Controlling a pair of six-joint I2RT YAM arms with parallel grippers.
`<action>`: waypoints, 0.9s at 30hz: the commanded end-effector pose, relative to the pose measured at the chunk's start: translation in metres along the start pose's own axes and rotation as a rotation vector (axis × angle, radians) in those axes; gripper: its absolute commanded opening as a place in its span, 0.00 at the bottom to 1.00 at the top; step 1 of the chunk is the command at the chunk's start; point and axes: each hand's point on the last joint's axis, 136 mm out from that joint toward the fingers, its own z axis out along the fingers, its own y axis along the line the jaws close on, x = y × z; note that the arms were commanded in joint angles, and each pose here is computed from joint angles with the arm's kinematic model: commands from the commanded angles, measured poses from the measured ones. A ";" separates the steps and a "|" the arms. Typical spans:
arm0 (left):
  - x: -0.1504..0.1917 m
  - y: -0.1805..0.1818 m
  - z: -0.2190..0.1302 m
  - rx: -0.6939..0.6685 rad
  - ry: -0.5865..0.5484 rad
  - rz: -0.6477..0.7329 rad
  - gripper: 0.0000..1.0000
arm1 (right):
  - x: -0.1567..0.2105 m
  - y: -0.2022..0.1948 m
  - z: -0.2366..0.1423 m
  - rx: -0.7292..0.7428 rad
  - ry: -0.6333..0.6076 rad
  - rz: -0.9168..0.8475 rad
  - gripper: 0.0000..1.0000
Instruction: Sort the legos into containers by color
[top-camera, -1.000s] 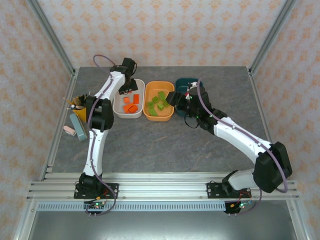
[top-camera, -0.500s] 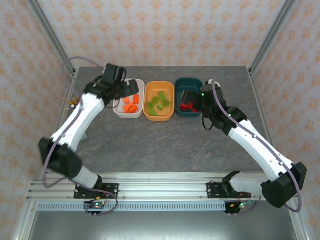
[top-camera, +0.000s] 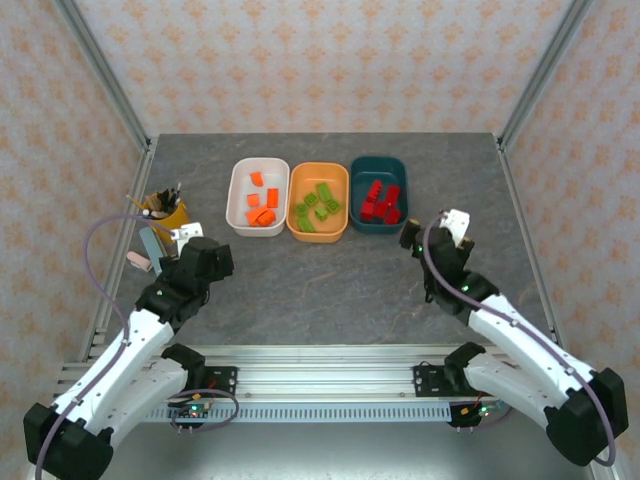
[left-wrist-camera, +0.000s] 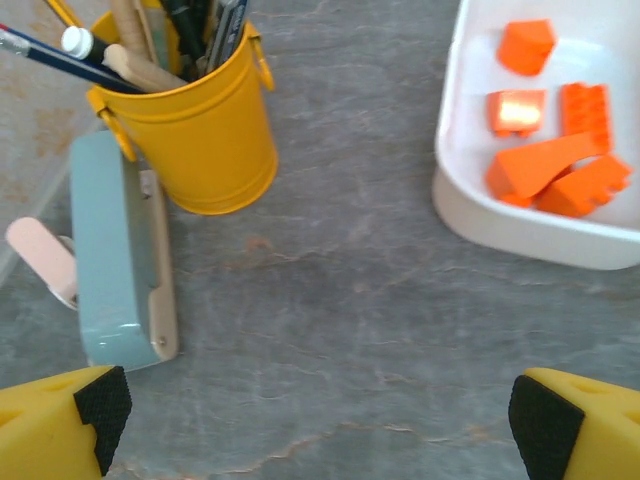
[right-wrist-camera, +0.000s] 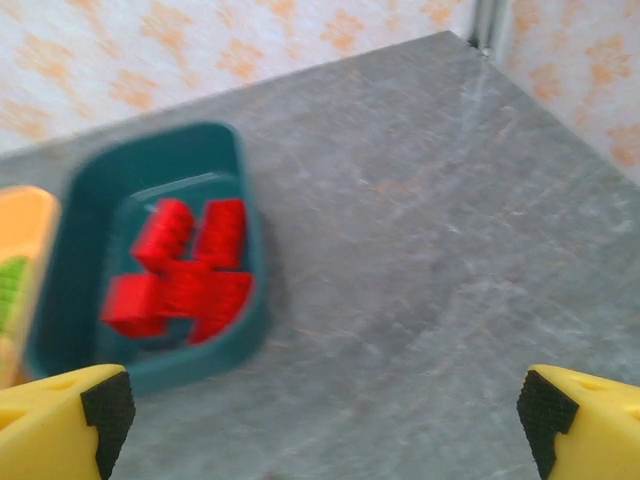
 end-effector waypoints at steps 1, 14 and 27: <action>-0.021 0.011 0.010 -0.086 -0.148 0.054 1.00 | -0.032 -0.013 0.008 0.090 -0.205 -0.019 1.00; -0.037 -0.004 0.122 -0.101 -0.132 0.049 1.00 | -0.005 -0.040 0.117 0.158 0.028 -0.101 1.00; -0.030 -0.008 0.136 -0.005 -0.281 -0.060 1.00 | 0.029 -0.057 0.141 -0.024 -0.035 -0.018 1.00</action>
